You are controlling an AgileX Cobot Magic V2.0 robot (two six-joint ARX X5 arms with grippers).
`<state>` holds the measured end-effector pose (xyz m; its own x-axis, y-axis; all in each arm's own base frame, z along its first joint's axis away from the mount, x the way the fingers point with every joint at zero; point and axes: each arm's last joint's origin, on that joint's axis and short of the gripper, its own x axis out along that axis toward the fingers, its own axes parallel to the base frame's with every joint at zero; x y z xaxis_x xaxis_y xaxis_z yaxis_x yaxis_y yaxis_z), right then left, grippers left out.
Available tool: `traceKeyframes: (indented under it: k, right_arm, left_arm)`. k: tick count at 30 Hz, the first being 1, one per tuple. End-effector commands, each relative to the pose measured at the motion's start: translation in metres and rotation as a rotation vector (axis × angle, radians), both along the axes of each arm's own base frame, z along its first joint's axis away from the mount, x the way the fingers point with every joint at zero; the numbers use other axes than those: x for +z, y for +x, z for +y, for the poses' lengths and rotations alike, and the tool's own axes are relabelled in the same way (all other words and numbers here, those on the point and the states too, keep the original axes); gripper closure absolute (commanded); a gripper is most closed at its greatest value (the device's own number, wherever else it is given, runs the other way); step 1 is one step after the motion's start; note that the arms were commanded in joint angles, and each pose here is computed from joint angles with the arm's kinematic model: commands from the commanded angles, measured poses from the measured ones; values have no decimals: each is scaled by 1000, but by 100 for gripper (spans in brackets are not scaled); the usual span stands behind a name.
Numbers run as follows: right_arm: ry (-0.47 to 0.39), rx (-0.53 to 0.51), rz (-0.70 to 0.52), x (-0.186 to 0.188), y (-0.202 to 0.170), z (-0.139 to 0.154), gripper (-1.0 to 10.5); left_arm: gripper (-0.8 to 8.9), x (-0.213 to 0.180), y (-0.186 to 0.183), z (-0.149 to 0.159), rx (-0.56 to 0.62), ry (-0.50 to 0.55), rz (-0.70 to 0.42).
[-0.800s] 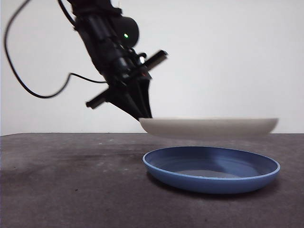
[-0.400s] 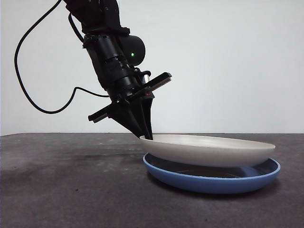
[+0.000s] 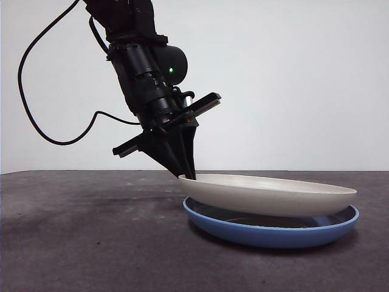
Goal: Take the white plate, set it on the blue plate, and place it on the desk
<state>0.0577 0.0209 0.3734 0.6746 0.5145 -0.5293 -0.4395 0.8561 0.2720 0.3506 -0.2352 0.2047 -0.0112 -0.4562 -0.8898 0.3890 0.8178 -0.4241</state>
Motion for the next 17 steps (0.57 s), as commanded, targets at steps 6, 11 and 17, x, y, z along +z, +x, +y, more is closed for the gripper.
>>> traceKeyframes:
  k: [6, 11, 17]
  right_arm:
    - [-2, 13, -26, 5, -1, 0, 349]
    - [-2, 13, -26, 5, -1, 0, 349]
    - [-2, 14, -26, 5, -1, 0, 349]
  left_arm:
    - [799, -2, 1, -12, -37, -12, -24]
    - [786, -1, 2, -12, -38, -16, -39]
    - [637, -1, 2, -13, -48, -20, -49]
